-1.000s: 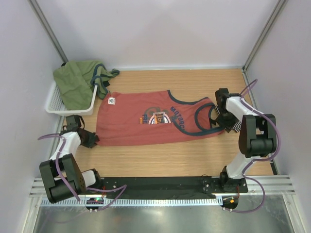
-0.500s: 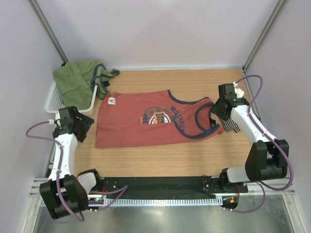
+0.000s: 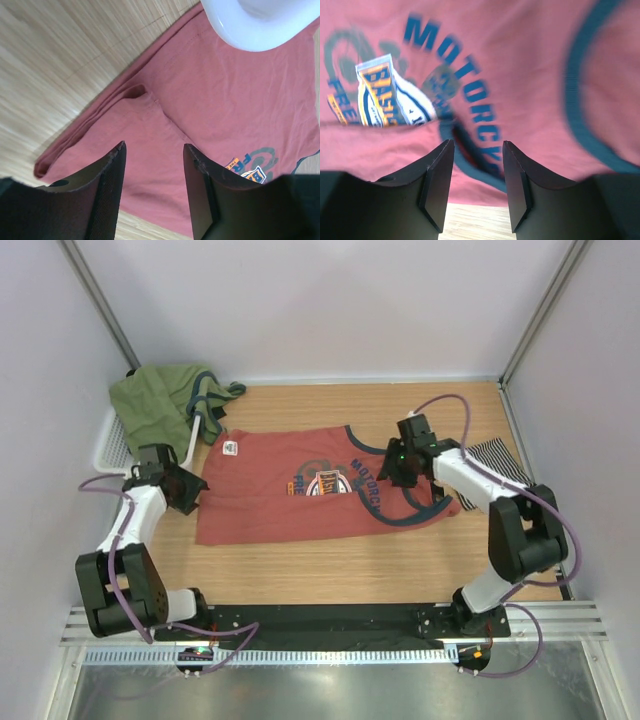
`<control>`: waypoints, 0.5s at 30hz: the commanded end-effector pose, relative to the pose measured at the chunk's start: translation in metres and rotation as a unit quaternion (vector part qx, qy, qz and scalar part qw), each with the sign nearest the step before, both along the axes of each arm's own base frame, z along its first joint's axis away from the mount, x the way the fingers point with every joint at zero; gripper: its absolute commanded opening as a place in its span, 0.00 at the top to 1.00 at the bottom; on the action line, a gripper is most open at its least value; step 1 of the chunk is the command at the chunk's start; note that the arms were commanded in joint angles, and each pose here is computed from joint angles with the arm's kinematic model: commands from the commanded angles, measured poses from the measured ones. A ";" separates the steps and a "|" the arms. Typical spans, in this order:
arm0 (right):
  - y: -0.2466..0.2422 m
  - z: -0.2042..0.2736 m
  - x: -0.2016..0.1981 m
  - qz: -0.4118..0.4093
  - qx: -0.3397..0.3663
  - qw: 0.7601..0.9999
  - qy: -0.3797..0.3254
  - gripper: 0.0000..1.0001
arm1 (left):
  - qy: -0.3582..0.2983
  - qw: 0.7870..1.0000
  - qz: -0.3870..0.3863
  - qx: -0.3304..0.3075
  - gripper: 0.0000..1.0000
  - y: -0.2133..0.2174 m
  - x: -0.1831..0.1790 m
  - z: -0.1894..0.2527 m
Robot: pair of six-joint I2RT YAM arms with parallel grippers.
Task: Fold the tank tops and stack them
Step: Fold the tank top
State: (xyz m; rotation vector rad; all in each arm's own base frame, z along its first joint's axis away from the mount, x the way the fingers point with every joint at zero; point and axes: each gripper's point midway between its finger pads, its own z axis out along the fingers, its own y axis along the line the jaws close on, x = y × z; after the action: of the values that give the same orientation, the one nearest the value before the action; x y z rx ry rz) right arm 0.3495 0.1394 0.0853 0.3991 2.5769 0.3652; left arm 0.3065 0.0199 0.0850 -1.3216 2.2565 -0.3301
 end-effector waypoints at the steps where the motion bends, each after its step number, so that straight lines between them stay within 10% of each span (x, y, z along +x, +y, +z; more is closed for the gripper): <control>1: 0.052 0.000 0.006 0.065 0.055 0.996 -0.013 0.51 | -0.034 0.999 0.001 -0.010 0.51 -0.004 0.024 0.006; 15: 0.086 -0.037 0.013 0.098 0.058 0.993 0.014 0.65 | -0.005 1.000 0.003 -0.019 0.76 -0.007 0.043 -0.037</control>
State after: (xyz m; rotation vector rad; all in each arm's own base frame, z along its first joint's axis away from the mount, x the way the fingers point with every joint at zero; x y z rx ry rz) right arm 0.3463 0.2099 0.0330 0.2177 2.7040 0.5187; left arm 0.3302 0.0112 0.0406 -1.3764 2.3046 -0.3483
